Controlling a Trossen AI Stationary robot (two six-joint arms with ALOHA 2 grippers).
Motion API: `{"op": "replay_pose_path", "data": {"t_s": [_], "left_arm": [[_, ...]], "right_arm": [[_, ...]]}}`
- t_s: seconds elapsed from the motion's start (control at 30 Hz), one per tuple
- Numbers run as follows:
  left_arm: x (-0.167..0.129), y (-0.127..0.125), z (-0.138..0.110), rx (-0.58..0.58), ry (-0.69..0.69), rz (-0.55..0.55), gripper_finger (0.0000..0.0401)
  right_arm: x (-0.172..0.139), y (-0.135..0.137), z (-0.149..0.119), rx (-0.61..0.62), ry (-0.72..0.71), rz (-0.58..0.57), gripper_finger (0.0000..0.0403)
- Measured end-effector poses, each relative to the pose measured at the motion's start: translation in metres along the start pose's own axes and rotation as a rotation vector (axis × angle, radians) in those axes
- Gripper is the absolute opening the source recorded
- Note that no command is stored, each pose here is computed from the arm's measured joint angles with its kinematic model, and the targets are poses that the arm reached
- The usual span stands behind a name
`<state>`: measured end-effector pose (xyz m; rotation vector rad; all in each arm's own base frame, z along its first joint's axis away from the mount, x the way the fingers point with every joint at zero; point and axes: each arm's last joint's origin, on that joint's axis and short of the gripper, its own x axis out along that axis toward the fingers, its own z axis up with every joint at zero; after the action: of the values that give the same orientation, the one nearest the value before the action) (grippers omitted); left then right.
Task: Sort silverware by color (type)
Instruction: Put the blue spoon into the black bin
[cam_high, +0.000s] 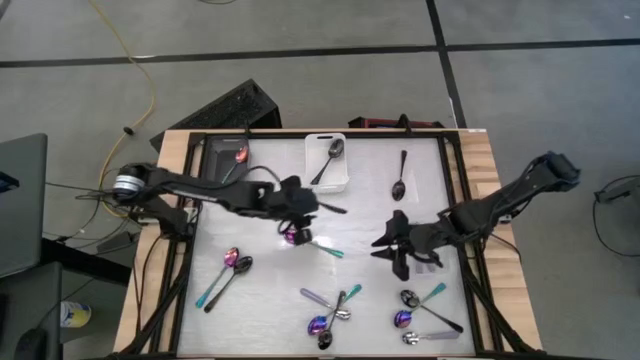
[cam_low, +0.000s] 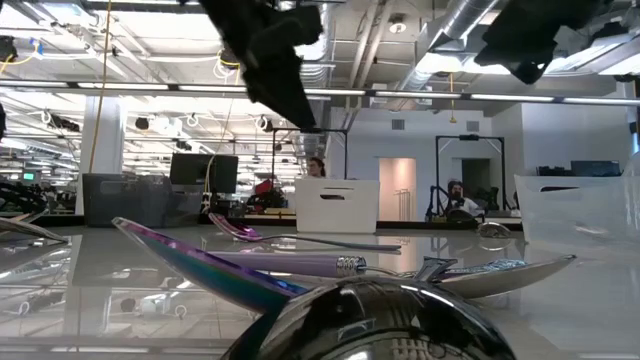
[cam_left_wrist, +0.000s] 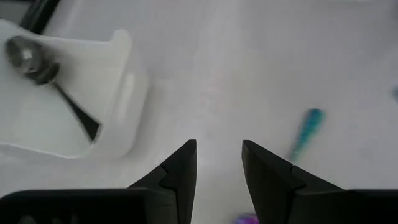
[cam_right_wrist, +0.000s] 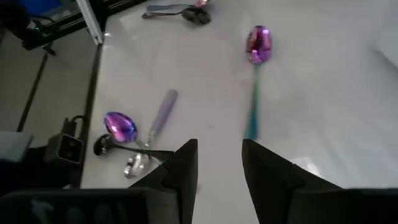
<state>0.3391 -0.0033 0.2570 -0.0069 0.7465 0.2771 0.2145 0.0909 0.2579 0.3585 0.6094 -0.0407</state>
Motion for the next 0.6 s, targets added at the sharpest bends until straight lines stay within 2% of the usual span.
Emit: {"op": "replay_pose_path", "data": {"t_s": [0.23, 0.47, 0.6], "left_arm": [[-0.037, -0.023, -0.016, 0.031, -0.136, -0.176, 0.0114], [-0.055, -0.068, -0.054, 0.138, -0.073, -0.361, 0.0114], [-0.063, -0.093, -0.078, 0.2, -0.053, -0.434, 0.0114]], "right_arm": [[0.023, 0.021, -0.003, 0.054, -0.063, 0.091, 0.0148], [0.045, 0.055, -0.019, 0.051, -0.114, 0.234, 0.0148], [0.058, 0.068, -0.031, 0.071, -0.096, 0.263, 0.0148]]}}
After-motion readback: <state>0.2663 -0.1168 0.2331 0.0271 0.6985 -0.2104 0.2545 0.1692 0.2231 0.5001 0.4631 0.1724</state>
